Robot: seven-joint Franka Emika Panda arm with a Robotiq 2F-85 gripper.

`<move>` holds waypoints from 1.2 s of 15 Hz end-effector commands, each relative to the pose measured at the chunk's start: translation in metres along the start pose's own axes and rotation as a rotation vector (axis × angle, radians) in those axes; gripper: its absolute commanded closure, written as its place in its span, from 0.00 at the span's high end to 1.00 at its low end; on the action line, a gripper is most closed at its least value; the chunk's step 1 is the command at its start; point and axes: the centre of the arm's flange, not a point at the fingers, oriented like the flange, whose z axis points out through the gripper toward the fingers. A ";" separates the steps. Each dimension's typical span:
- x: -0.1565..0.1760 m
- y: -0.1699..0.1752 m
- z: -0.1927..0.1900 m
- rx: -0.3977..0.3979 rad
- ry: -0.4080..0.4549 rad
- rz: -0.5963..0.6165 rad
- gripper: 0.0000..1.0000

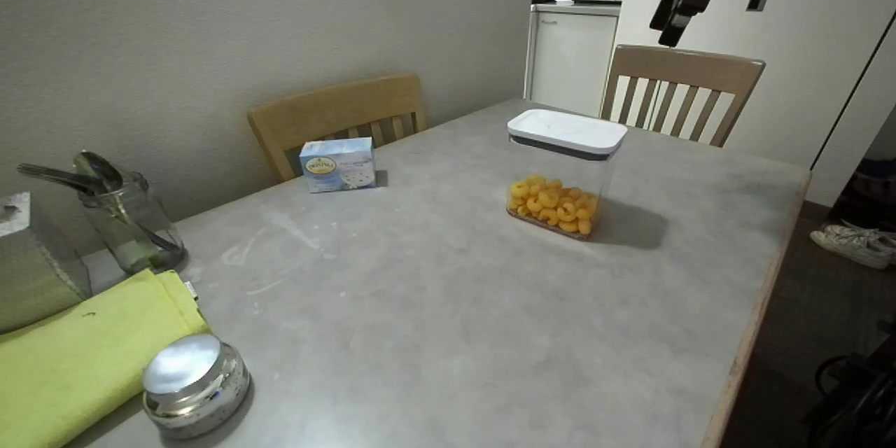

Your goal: Push the knob on the lid then lift it and place it on the table

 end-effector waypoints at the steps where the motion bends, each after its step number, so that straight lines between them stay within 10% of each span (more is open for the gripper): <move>1: 0.032 0.003 0.022 -0.017 -0.025 -0.025 1.00; 9: 0.086 -0.009 0.052 -0.124 -0.054 0.070 1.00; 18: 0.065 -0.015 0.059 -0.178 -0.088 0.189 1.00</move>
